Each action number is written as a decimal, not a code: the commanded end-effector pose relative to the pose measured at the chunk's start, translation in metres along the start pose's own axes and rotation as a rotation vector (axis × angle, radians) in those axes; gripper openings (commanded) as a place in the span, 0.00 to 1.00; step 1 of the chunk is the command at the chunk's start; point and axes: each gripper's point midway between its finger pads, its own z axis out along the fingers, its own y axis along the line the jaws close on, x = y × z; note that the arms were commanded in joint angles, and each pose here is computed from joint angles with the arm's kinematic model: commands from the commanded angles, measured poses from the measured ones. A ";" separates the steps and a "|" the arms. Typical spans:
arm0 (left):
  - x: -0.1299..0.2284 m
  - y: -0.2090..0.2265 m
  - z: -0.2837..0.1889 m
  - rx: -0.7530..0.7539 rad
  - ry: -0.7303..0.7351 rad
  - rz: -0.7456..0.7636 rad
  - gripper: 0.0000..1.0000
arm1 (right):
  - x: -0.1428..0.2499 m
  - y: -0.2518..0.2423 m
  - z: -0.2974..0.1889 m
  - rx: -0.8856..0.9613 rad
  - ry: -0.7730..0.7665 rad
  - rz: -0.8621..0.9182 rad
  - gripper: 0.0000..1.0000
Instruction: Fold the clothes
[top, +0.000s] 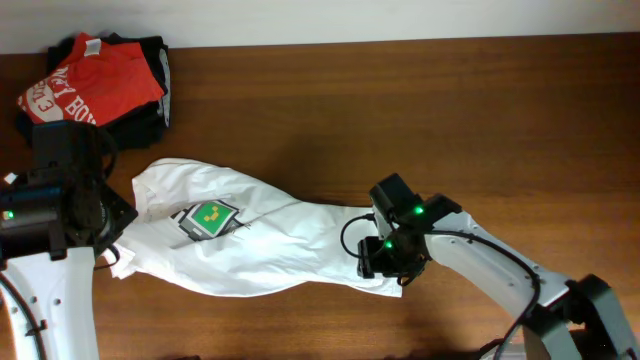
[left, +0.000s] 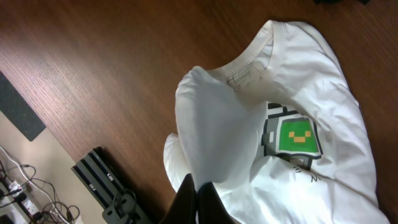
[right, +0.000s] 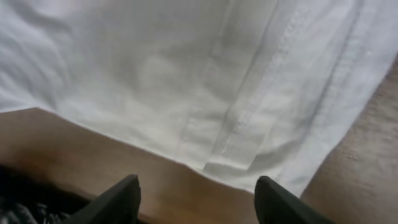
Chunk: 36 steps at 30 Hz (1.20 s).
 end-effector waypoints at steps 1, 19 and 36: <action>-0.003 0.004 -0.001 -0.017 -0.015 0.010 0.00 | 0.000 -0.004 0.011 0.021 0.022 0.019 0.60; -0.003 0.004 -0.001 -0.018 -0.015 0.010 0.00 | 0.009 -0.030 0.029 0.141 0.095 0.090 0.64; -0.003 0.004 -0.001 -0.017 -0.015 0.010 0.00 | 0.004 -0.016 0.042 0.137 0.073 0.072 0.31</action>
